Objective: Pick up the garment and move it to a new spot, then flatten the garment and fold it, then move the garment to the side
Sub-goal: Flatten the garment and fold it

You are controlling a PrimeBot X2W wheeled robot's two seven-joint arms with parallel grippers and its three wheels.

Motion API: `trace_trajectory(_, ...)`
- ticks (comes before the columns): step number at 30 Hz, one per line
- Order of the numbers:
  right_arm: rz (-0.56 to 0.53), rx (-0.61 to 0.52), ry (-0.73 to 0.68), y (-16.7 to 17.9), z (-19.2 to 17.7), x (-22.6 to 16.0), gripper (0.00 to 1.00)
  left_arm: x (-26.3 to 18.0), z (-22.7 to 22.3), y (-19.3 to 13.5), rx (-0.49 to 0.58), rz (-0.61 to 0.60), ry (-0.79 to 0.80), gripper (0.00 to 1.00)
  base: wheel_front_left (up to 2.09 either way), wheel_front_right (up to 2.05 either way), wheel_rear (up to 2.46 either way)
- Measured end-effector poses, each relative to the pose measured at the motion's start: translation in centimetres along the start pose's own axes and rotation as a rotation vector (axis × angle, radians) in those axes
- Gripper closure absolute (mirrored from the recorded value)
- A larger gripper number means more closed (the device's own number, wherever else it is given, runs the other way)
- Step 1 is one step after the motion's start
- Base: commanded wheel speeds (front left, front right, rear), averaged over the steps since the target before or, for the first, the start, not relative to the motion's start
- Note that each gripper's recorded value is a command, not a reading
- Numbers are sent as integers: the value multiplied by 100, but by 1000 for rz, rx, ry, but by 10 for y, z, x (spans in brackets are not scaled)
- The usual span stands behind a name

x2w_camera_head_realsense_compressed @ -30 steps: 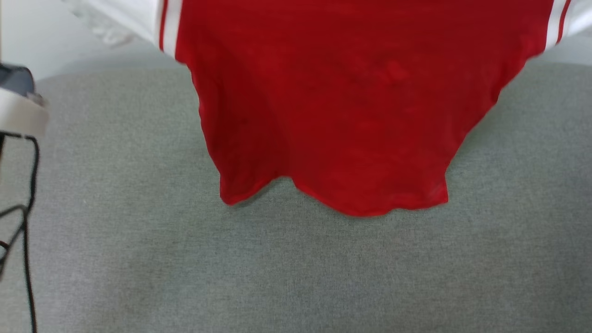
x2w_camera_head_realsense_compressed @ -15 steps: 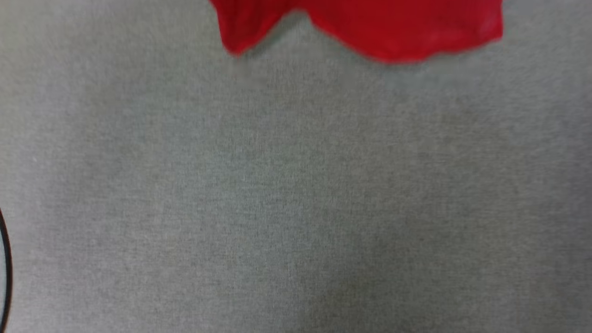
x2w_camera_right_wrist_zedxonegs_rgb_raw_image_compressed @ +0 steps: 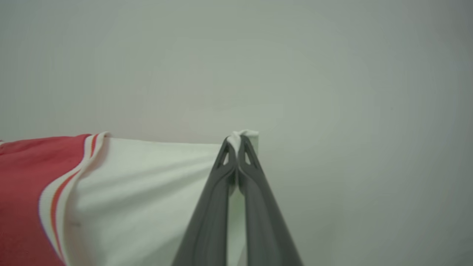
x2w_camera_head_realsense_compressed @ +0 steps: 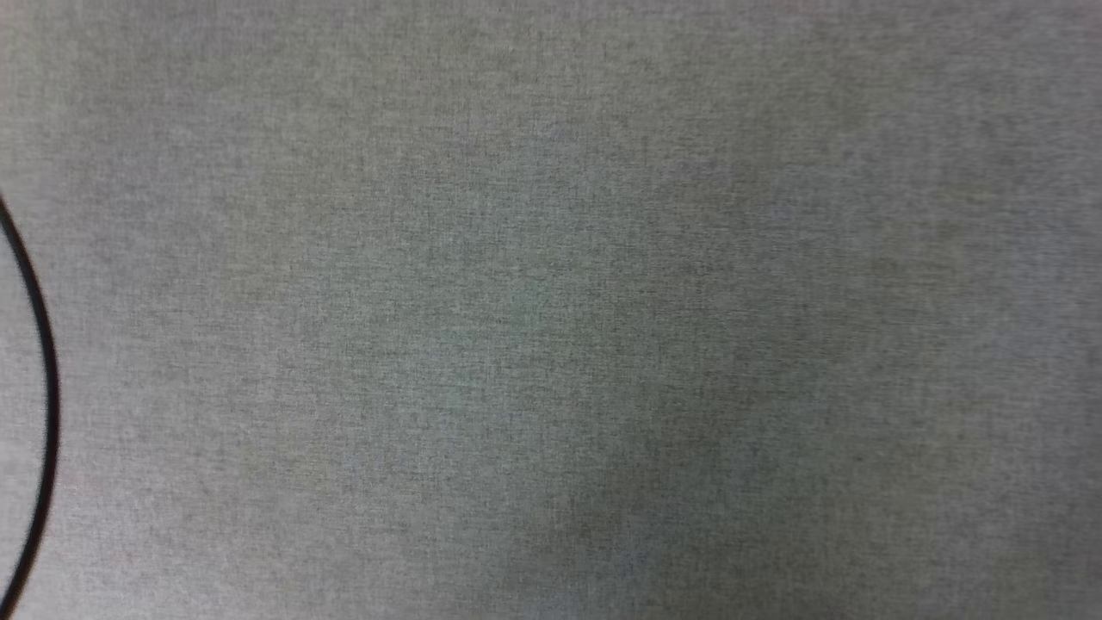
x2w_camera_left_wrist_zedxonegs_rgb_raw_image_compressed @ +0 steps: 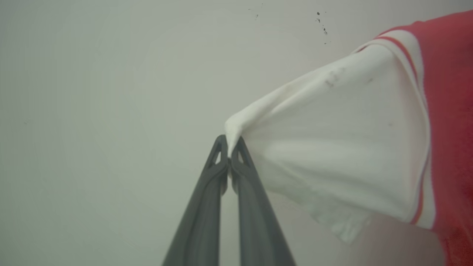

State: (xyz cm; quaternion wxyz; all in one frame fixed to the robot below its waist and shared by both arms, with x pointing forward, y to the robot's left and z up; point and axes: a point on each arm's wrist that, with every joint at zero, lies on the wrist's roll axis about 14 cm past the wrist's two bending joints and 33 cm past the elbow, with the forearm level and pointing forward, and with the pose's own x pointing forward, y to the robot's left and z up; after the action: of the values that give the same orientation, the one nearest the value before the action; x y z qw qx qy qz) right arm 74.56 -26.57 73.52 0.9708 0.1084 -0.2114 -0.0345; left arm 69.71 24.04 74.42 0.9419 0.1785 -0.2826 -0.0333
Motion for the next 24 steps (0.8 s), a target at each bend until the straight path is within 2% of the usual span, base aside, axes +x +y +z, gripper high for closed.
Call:
trace_trajectory(7,-22,55,76,-6,-58,-4,100,-14,-50,-27,-36,-45,75,100,0,0,0)
trace_trajectory(13,-45,95,174,-14,-101,-29,100,-47,-86,-60,-80,-98,178,100,0,0,0)
trace_trajectory(15,-54,106,219,-18,-116,-42,100,-61,-93,-68,-68,-116,209,100,0,0,0)
trace_trajectory(19,-87,152,309,-29,-142,-78,100,-101,-103,-89,-124,-144,279,100,0,0,0)
trace_trajectory(24,-120,182,430,-45,-163,-137,100,-157,-106,-98,-186,-133,370,100,0,0,0)
